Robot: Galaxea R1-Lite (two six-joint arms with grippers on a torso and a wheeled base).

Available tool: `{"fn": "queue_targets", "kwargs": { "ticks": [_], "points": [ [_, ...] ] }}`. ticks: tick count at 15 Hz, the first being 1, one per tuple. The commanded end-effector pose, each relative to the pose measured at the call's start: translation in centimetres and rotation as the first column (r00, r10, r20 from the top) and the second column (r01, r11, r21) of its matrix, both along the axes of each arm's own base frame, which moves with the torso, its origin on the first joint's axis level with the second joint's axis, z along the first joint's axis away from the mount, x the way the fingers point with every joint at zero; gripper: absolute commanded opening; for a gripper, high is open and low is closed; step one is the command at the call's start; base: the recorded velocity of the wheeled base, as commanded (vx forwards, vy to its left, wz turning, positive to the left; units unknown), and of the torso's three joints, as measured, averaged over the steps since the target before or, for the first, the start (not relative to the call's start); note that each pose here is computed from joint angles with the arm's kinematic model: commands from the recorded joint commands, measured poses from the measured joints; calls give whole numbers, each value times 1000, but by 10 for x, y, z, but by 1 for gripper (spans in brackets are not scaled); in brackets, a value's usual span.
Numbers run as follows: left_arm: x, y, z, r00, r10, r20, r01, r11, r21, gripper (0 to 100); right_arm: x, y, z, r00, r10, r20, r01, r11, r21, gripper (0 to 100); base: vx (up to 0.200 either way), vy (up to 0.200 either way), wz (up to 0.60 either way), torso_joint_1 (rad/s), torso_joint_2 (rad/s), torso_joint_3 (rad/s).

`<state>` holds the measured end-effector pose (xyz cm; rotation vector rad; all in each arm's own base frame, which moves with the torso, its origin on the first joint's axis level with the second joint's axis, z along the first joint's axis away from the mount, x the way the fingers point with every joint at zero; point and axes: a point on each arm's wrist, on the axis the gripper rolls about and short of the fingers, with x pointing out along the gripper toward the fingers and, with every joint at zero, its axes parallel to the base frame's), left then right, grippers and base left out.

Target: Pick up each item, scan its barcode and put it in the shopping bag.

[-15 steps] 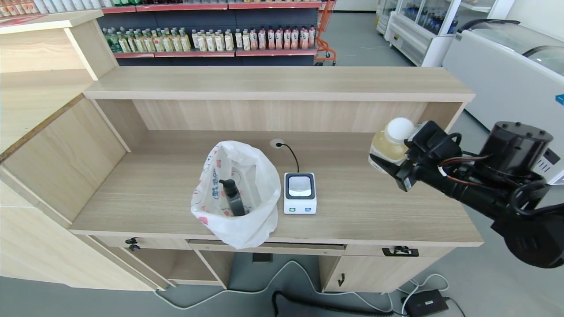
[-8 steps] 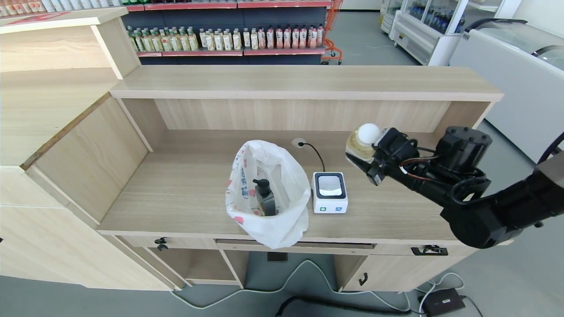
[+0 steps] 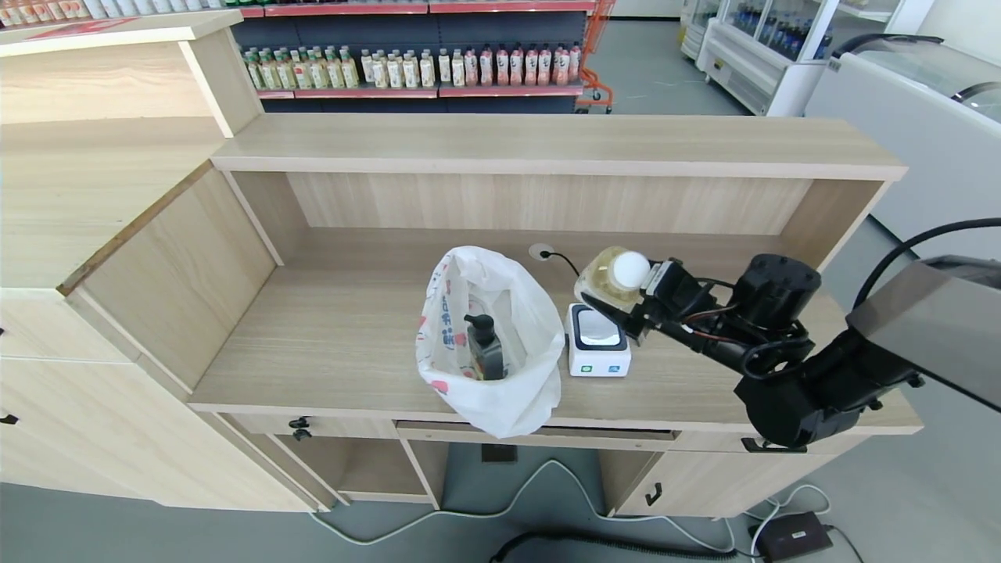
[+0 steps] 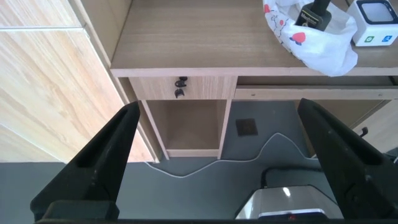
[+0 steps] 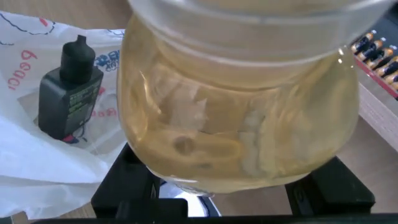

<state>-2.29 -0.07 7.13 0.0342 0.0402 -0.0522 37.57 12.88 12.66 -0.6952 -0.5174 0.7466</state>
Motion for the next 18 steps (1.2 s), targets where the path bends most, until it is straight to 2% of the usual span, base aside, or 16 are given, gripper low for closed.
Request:
{"fn": "queue_targets", "kwargs": {
  "ticks": [1,7,18],
  "points": [
    [0,0,0,1000,1,0,-1,1000,0,100,11,-3,-24,999,24,-29,-25,1000,-16,0,0,0,0,0,0,0],
    [0,0,0,1000,1,0,-1,1000,-1,100,34,-18,-41,998,65,27,-64,998,-25,0,0,0,0,0,0,0],
    [0,0,0,1000,1,-2,-1,1000,0,100,53,-18,-58,997,54,47,-52,998,-31,0,0,0,0,0,0,0]
  ]
}}
